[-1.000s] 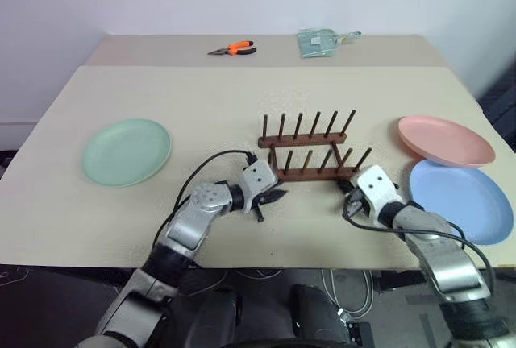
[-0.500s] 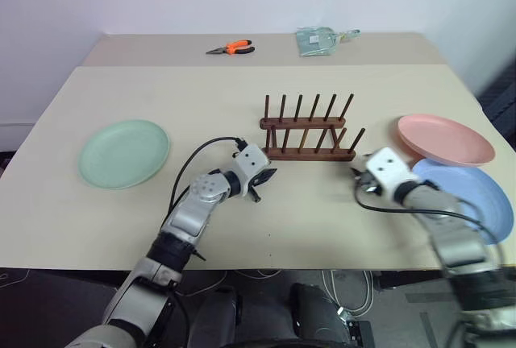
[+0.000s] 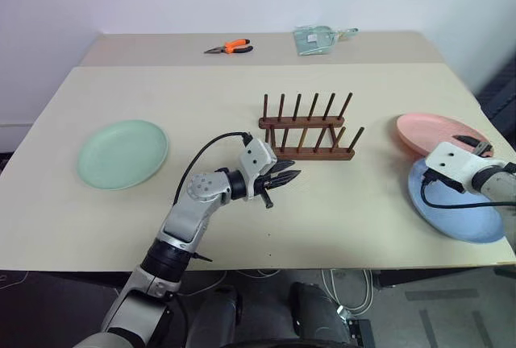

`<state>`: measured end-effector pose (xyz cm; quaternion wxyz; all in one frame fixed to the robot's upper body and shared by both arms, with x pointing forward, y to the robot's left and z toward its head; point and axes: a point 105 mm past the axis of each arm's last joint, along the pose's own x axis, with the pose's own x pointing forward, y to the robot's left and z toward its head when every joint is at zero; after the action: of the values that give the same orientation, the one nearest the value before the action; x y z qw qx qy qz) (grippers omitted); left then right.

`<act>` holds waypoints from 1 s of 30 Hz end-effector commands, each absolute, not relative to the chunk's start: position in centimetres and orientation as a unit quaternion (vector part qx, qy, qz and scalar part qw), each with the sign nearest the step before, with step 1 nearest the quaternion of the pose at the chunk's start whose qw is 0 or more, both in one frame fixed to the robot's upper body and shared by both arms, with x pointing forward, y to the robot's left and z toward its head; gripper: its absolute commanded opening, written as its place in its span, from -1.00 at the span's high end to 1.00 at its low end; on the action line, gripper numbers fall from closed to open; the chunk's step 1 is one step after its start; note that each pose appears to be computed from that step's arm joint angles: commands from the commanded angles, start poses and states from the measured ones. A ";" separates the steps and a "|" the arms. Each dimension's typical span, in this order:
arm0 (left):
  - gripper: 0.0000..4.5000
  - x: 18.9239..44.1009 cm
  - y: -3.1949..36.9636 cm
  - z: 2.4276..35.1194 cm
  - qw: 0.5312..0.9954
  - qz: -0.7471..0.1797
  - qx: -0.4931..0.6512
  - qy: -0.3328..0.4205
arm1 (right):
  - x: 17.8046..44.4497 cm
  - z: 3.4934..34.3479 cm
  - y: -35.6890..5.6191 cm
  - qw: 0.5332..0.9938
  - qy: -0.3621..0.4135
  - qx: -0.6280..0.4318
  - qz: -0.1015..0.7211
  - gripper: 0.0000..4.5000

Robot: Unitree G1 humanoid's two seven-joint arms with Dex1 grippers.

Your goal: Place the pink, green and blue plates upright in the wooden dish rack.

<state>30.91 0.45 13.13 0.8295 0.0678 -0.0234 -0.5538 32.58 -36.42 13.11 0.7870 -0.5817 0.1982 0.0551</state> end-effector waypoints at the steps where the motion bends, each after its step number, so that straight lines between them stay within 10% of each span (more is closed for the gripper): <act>1: 0.53 30.3 0.8 14.8 0.824 -0.561 0.062 -0.049 | 33.1 14.3 -36.9 0.780 0.180 -0.597 0.045 0.15; 5: 0.53 30.3 1.4 14.3 0.829 -0.553 0.077 -0.040 | 33.4 14.8 -36.5 0.780 0.165 -0.602 0.049 0.98; 11: 0.53 30.4 2.6 14.0 0.836 -0.542 0.080 -0.033 | 33.5 20.9 -32.6 0.806 0.034 -0.588 0.053 0.98; 15: 0.53 30.6 3.5 13.8 0.841 -0.535 0.076 -0.029 | 32.6 27.1 -25.6 0.951 -0.140 -0.242 0.132 0.98; 18: 0.53 30.7 3.8 13.5 0.841 -0.534 0.082 -0.022 | 30.7 29.4 -21.3 0.950 -0.190 -0.041 0.244 0.98; 30: 0.53 30.3 3.8 13.5 0.842 -0.533 0.078 -0.023 | 31.1 26.2 -18.3 0.951 -0.106 0.078 0.280 0.98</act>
<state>30.55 3.86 12.40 0.8428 0.0800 -0.0005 -0.5322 31.44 -18.48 25.26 0.9536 0.0790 -0.0859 0.2775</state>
